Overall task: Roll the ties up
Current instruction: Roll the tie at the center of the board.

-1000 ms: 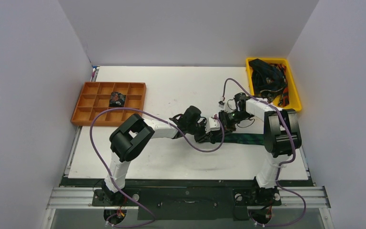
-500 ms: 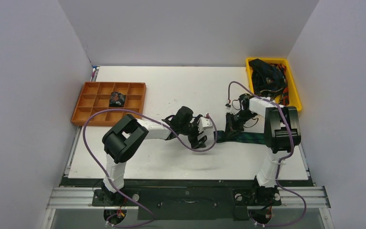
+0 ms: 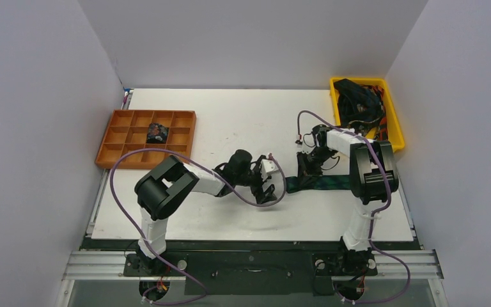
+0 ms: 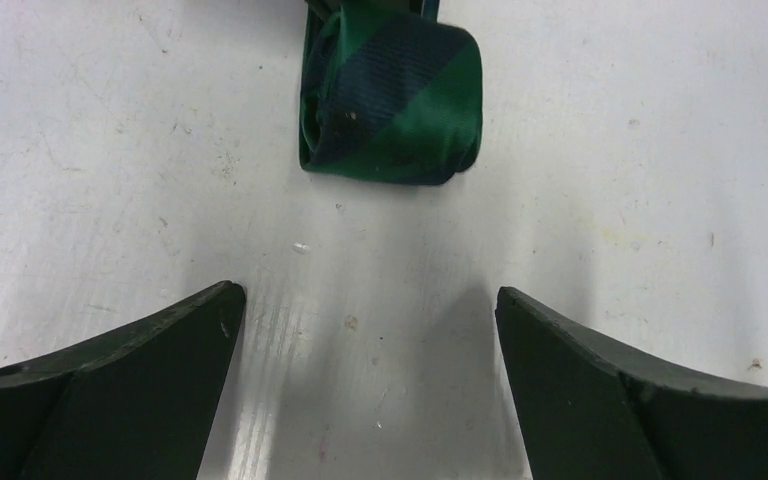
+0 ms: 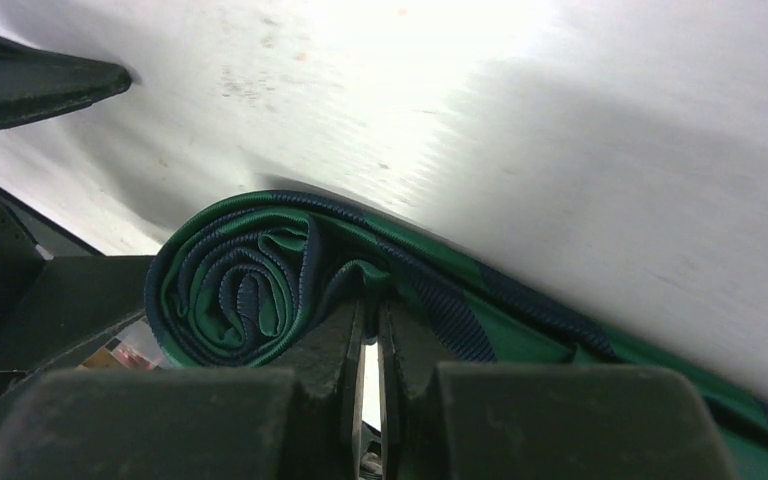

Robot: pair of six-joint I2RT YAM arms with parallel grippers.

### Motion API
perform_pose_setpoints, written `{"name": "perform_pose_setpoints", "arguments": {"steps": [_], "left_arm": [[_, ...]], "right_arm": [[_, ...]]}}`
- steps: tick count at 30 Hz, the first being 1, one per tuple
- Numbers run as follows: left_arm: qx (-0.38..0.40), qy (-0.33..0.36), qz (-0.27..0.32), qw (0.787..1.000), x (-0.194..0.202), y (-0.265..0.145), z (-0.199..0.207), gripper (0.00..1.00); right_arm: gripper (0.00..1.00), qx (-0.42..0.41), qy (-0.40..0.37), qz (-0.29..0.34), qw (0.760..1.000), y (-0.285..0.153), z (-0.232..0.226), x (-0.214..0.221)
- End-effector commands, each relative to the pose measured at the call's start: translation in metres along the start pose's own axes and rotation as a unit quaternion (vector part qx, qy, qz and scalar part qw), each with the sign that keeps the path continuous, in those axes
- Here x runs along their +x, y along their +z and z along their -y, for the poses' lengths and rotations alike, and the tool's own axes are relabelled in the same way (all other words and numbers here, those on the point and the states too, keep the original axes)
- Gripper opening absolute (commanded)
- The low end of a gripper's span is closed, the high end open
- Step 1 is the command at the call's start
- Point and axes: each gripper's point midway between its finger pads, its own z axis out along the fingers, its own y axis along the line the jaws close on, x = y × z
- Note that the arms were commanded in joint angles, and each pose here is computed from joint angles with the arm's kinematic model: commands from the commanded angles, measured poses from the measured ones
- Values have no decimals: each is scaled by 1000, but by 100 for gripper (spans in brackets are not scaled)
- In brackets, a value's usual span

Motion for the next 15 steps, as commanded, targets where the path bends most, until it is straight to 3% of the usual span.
{"name": "perform_pose_setpoints", "arguments": {"steps": [1, 11, 15], "left_arm": [[-38, 43, 80, 995, -43, -3, -4, 97], [-7, 52, 100, 994, -47, 18, 7, 98], [3, 40, 87, 995, -40, 30, 5, 76]], "right_arm": [[0, 42, -39, -23, 998, 39, 11, 6], [0, -19, -7, -30, 999, 54, -22, 13], [0, -31, -3, -33, 999, 56, -26, 13]]}}
